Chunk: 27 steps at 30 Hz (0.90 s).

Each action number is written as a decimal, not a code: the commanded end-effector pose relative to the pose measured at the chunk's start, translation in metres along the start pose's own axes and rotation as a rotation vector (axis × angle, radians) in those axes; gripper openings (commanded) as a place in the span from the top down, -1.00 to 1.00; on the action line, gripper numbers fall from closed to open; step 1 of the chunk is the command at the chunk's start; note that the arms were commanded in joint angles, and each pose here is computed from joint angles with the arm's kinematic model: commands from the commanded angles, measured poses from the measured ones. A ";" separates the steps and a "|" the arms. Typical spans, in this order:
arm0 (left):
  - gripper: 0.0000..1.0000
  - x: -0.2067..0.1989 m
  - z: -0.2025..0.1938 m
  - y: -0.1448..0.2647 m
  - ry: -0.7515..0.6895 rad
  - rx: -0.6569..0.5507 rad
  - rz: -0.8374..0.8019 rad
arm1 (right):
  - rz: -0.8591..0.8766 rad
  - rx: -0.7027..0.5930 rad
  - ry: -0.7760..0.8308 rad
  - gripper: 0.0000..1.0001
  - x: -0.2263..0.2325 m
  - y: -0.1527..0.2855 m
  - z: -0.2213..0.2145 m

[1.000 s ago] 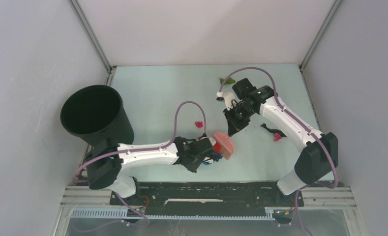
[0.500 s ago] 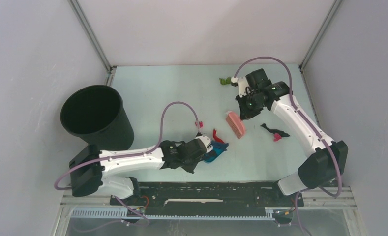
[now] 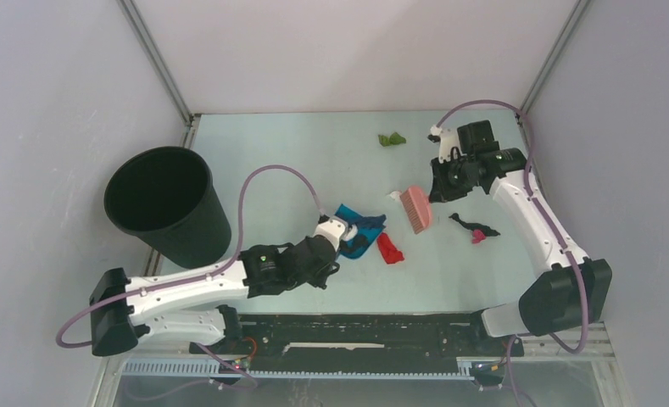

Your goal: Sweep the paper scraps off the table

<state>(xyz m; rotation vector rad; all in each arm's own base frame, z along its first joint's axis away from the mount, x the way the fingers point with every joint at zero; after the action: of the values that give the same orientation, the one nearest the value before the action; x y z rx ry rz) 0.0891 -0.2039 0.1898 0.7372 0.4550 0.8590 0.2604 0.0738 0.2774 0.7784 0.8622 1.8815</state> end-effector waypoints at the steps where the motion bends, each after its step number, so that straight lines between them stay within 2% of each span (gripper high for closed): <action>1: 1.00 0.005 0.025 0.016 0.080 -0.181 0.074 | 0.137 -0.061 -0.016 1.00 0.005 0.001 -0.006; 8: 1.00 0.025 0.050 0.051 0.173 -0.193 0.224 | 0.162 -0.060 -0.050 1.00 -0.004 -0.017 -0.027; 15: 1.00 0.057 0.065 0.092 0.364 -0.275 0.272 | 0.227 -0.050 -0.053 1.00 -0.007 -0.031 -0.039; 21: 1.00 0.079 0.075 0.129 0.438 -0.326 0.326 | 0.233 -0.046 -0.053 1.00 -0.009 -0.034 -0.044; 27: 1.00 0.097 0.081 0.167 0.553 -0.433 0.378 | 0.230 -0.037 -0.055 1.00 -0.011 -0.037 -0.045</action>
<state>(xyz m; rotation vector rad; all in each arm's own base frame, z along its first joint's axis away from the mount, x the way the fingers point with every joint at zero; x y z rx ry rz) 0.1168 -0.1057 0.3390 0.2866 0.5799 1.3904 0.2382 0.0666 0.2183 1.0233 0.7612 2.0241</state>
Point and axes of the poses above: each gripper's point midway between its finger pads, its own y axis back along the fingers, its own x axis along the line the jaws close on, z = x × y, the point moved 10 cm from there along y, back along the fingers, and after that the axes turned 1 degree about -y, right-handed, at the moved point
